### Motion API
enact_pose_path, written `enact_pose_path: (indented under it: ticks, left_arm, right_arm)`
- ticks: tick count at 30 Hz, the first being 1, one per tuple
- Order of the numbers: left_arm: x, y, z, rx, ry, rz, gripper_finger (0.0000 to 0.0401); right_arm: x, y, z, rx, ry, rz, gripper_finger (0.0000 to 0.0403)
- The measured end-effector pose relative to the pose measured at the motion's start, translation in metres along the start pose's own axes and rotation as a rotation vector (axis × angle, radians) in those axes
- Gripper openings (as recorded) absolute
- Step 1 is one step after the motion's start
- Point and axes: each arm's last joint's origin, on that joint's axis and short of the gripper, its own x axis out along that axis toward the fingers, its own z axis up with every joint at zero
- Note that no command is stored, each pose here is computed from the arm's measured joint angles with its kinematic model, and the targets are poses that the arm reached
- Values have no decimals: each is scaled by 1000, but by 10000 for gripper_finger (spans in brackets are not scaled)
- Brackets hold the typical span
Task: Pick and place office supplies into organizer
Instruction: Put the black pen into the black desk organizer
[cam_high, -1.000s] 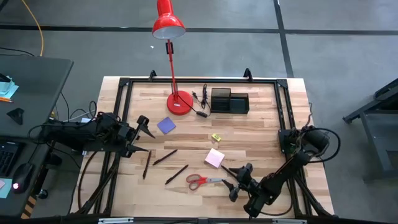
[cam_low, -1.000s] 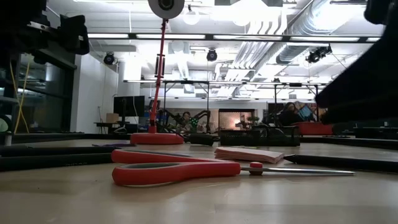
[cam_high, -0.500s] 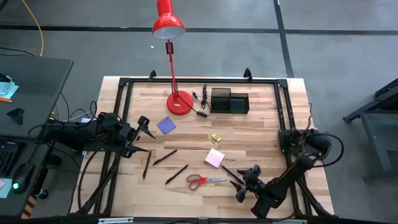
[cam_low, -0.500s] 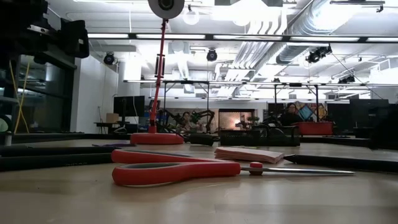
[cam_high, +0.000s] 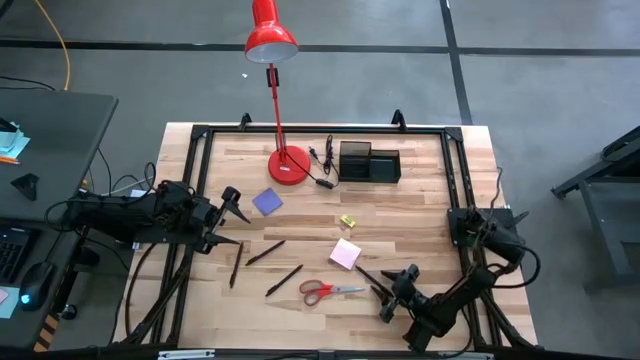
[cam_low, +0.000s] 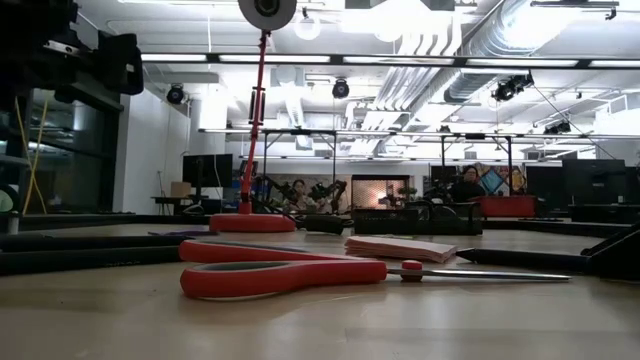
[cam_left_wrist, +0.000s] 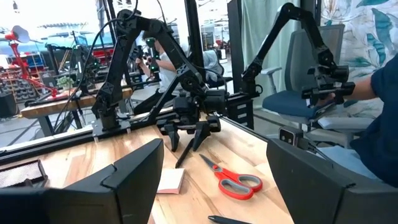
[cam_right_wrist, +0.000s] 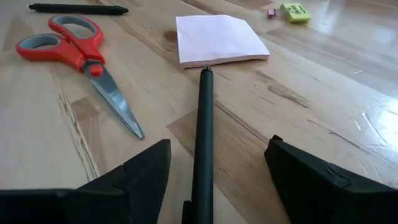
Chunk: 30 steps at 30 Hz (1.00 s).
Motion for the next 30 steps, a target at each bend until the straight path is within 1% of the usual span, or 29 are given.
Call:
enact_pose_path:
  ticks: [8,15,18,22,30]
  left_arm:
    - [0,0,0,-8,0,0,278]
    - [0,0,0,-8,0,0,278]
    - [0,0,0,-8,0,0,278]
    - [0,0,0,-9,-1,0,278]
    - [0,0,1,-6,-5,0,278]
  right_arm:
    - [2,-1,-4,-22,-40,3,255]
    - [3,-1,-4,-45,-54,-1,225]
    - [4,-1,-4,-53,-55,-3,202]
    - [4,-1,-4,-64,-54,2,162]
    - [4,0,-4,-68,-53,4,58]
